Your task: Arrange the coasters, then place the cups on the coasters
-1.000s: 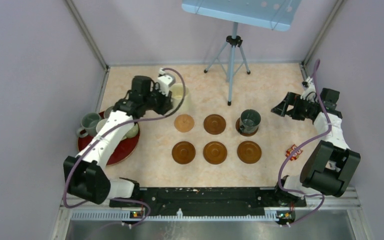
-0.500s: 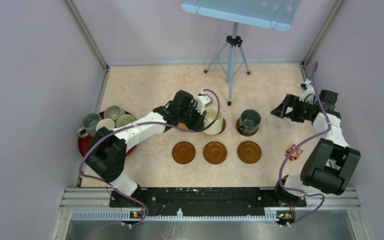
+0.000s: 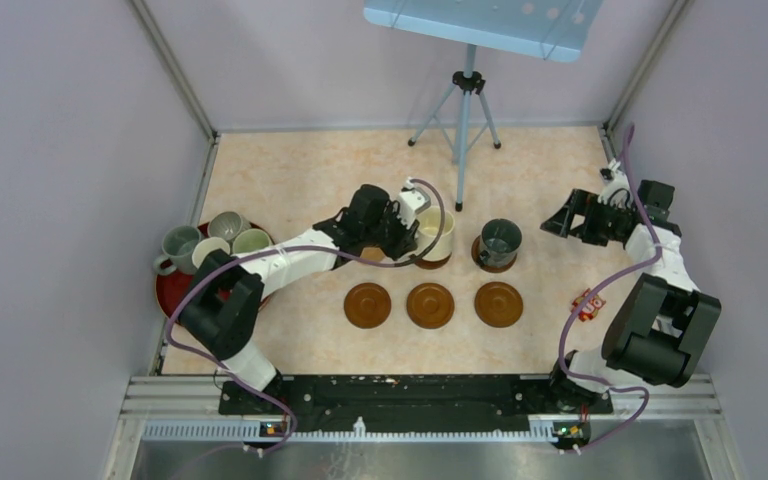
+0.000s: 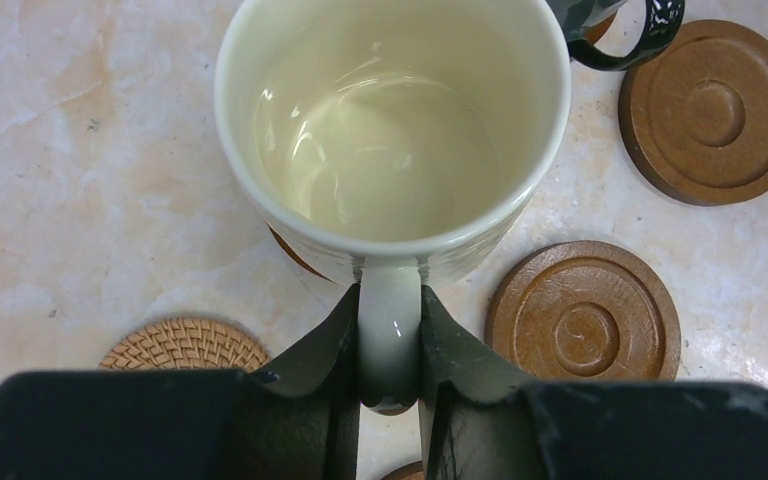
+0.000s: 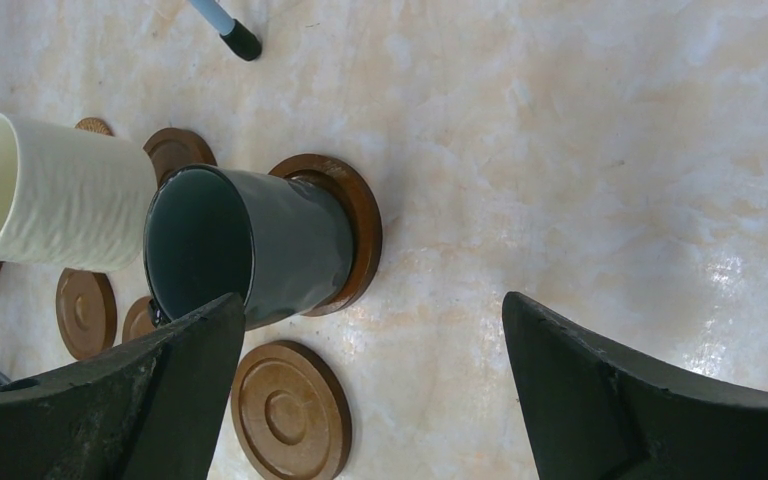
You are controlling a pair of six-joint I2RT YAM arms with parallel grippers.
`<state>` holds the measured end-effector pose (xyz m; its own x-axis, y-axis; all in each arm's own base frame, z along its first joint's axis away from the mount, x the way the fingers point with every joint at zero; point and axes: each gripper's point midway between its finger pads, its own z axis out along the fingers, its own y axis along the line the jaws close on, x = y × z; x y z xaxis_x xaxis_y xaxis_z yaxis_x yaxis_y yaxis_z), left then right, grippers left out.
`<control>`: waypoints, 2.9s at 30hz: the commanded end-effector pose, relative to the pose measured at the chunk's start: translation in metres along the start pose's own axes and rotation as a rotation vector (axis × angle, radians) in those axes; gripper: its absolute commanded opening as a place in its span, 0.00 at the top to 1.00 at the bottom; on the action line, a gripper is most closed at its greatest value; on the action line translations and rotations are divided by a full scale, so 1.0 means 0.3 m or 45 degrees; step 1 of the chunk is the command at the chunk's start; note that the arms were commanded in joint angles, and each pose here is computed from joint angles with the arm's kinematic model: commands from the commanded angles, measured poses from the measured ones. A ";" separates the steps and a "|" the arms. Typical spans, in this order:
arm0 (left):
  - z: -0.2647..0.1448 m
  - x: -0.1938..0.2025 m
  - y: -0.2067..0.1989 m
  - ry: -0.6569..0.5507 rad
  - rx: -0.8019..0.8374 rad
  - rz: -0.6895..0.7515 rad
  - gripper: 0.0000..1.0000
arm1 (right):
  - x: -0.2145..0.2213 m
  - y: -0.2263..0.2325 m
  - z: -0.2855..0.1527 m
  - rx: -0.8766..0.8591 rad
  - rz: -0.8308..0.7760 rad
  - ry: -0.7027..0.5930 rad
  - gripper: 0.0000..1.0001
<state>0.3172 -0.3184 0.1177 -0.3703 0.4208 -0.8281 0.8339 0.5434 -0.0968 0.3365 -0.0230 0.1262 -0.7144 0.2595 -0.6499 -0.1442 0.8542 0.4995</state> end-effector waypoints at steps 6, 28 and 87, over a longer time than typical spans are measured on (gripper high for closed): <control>0.003 -0.142 0.002 -0.271 -0.003 0.095 1.00 | -0.026 -0.012 0.001 0.002 -0.056 -0.032 0.01; 0.100 -0.002 0.045 -0.178 -0.047 0.103 0.99 | -0.015 -0.017 0.007 -0.004 -0.049 -0.011 0.01; 0.140 0.116 -0.011 -0.045 -0.002 0.106 0.73 | -0.002 0.006 -0.004 -0.036 -0.058 0.004 0.01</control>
<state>0.3286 -0.3198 0.0667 -0.2773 0.4408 -0.8537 0.8222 0.5686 0.0266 0.3327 -0.0217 0.1165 -0.7376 0.2432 -0.6300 -0.1500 0.8506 0.5040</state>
